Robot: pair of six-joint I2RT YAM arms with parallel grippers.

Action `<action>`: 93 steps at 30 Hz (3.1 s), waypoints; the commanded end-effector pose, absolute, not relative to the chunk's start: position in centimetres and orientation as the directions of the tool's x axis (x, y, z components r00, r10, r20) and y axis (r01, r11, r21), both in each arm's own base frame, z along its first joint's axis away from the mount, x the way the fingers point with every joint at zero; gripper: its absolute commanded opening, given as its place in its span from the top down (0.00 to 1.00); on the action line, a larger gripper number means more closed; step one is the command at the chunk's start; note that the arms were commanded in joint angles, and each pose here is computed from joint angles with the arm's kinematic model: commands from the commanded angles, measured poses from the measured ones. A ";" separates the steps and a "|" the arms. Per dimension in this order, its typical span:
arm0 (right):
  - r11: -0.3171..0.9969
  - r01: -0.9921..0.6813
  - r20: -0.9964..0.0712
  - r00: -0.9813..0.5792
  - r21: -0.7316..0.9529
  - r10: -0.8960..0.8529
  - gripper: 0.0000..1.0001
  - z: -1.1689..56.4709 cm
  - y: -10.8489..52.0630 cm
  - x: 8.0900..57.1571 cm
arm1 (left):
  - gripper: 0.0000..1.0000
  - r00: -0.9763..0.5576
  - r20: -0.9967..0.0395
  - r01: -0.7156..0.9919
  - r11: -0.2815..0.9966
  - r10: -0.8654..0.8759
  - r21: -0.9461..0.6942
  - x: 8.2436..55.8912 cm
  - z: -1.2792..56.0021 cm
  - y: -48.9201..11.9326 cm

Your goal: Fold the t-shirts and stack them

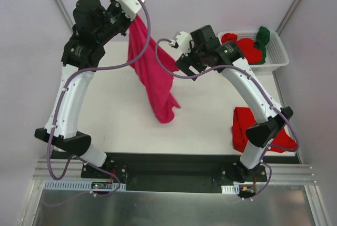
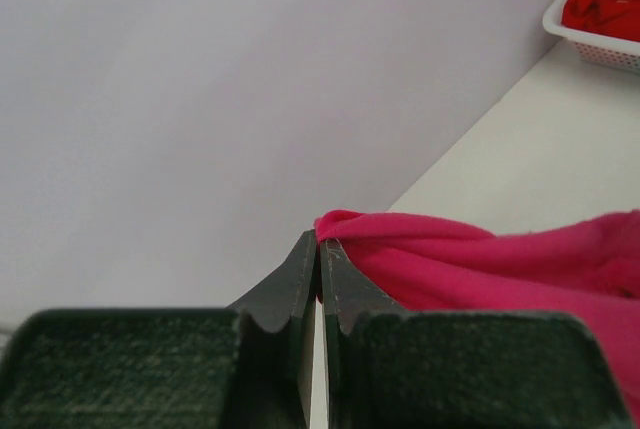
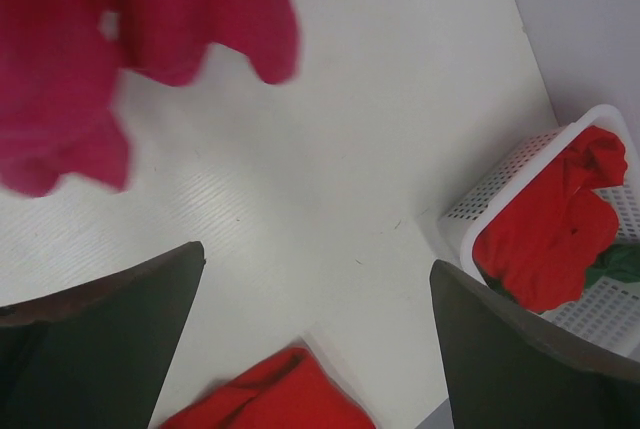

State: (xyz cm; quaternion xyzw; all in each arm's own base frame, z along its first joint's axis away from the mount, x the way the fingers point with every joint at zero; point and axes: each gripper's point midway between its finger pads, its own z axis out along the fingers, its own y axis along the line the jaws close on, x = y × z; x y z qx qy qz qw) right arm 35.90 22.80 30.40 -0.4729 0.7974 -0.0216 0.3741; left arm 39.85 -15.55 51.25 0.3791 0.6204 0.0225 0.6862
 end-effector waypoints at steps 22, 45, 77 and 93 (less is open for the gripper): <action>0.570 -0.722 -0.620 -0.251 -0.392 -0.744 0.00 32.3 23.0 35.6 | 0.01 -0.025 -0.658 0.217 0.647 0.752 0.731 35.6 38.9 -6.0; 0.515 -0.656 -0.501 -0.233 -0.552 -0.834 0.00 34.0 17.4 33.4 | 0.01 -0.507 -0.551 0.723 0.675 0.663 0.146 49.5 17.5 -16.7; 0.473 -0.675 -0.423 -0.255 -0.567 -0.870 0.03 32.0 16.4 33.6 | 0.01 -0.424 -0.515 0.793 0.580 0.745 0.187 54.2 9.5 -21.7; 0.468 -0.682 -0.420 -0.253 -0.562 -0.872 0.03 31.9 16.8 34.0 | 0.01 -0.295 -0.570 0.724 0.569 0.767 0.391 58.0 14.5 -20.8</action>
